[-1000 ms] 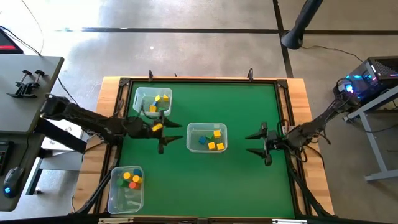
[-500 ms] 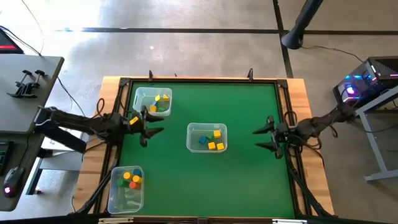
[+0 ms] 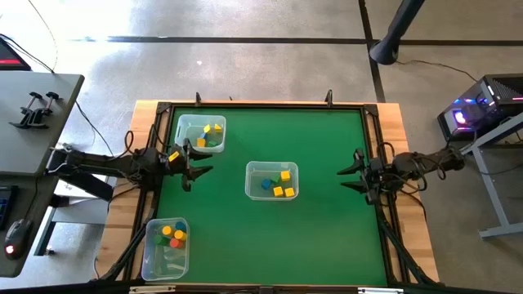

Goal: Sort blocks by size
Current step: Return to Home Position

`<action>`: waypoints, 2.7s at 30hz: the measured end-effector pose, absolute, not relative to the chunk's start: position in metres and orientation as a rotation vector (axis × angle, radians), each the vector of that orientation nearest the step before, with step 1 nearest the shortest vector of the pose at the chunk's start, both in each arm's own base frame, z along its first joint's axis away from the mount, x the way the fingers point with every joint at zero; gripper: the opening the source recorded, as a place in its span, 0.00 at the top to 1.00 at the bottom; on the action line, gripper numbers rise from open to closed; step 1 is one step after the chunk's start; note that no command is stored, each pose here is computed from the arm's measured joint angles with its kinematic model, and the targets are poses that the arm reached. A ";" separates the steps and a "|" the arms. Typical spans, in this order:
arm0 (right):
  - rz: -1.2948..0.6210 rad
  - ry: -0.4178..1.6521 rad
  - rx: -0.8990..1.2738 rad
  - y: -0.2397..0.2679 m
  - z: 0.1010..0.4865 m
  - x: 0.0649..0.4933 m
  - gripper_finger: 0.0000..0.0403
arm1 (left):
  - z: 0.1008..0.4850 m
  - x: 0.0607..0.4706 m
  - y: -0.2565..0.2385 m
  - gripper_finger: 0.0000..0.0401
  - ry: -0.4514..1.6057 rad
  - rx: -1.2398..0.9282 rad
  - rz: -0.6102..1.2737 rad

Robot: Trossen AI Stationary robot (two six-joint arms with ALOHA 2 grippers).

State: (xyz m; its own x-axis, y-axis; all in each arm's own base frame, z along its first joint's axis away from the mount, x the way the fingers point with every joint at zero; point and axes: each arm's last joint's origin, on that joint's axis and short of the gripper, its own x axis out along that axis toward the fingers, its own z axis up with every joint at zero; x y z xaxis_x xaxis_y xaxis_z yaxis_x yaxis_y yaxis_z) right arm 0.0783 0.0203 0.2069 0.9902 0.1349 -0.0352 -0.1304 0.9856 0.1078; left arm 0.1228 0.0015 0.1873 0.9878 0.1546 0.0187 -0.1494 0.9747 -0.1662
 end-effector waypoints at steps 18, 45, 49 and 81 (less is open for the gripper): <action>0.125 -0.086 0.191 0.004 0.180 0.095 0.84 | 0.184 0.121 0.006 0.49 -0.013 -0.148 0.132; 0.125 -0.023 0.240 0.003 0.170 0.097 0.83 | 0.174 0.096 0.004 0.52 -0.039 -0.089 0.041; 0.116 -0.021 0.259 0.003 0.169 0.097 0.83 | 0.169 0.097 0.006 0.53 -0.021 -0.089 0.099; 0.102 -0.008 0.252 0.002 0.168 0.098 0.83 | 0.168 0.097 0.006 0.53 -0.012 -0.093 0.103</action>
State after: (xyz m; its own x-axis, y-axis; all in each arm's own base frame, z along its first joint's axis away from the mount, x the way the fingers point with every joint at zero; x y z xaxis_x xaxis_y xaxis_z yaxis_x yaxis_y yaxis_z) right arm 0.0983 0.0024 0.1681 0.9948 0.1000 0.0210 -0.1021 0.9631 0.2489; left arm 0.0974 0.0057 0.1683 0.9947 0.1028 0.0069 -0.1017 0.9904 -0.0936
